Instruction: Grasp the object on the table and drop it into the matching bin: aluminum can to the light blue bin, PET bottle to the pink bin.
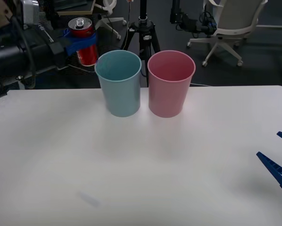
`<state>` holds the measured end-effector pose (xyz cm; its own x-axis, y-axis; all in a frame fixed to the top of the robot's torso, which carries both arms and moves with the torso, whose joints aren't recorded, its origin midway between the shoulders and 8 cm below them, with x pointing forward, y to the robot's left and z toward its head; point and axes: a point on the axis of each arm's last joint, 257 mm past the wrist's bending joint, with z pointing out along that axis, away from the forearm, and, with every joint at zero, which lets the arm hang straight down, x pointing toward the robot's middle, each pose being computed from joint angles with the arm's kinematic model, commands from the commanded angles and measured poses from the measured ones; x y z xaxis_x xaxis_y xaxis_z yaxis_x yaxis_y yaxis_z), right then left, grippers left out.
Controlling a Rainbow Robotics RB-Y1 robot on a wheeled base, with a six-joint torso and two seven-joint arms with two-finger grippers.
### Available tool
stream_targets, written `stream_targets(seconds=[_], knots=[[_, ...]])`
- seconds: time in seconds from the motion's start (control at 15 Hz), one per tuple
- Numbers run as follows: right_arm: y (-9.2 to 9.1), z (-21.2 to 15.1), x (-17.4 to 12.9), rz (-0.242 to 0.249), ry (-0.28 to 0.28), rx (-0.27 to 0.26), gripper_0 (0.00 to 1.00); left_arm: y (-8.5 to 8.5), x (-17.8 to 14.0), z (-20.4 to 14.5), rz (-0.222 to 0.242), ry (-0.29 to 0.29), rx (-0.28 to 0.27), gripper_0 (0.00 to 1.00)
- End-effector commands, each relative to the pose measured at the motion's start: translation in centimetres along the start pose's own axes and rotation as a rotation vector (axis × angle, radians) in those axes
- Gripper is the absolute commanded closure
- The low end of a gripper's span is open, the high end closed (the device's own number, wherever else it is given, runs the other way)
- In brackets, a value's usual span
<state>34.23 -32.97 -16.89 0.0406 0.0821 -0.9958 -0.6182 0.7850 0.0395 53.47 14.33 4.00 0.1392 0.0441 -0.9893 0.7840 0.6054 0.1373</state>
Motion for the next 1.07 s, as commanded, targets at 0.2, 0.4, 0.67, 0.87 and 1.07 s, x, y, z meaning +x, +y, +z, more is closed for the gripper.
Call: stream_targets(seconds=[0.2, 0.4, 0.67, 0.87, 1.07], knots=[[0.0, 0.0, 0.0, 0.000, 0.000, 0.000, 0.00, 3.1, 0.2, 4.9, -0.019, -0.008, -0.041, 1.00], [0.0, 0.0, 0.0, 0.000, 0.000, 0.000, 0.00, 4.7, 1.0, 7.0, -0.009, 0.001, -0.076, 1.00], [0.0, 0.0, 0.0, 0.000, 0.000, 0.000, 0.00, 6.6, 2.6, 9.2, -0.028, 0.020, -0.122, 1.00], [0.0, 0.0, 0.0, 0.000, 0.000, 0.000, 0.00, 6.4, 3.6, 10.3, -0.064, 0.019, -0.128, 1.00], [0.0, 0.0, 0.0, 0.000, 0.000, 0.000, 0.00, 5.8, 4.4, 11.1, -0.091, 0.018, -0.123, 1.00]])
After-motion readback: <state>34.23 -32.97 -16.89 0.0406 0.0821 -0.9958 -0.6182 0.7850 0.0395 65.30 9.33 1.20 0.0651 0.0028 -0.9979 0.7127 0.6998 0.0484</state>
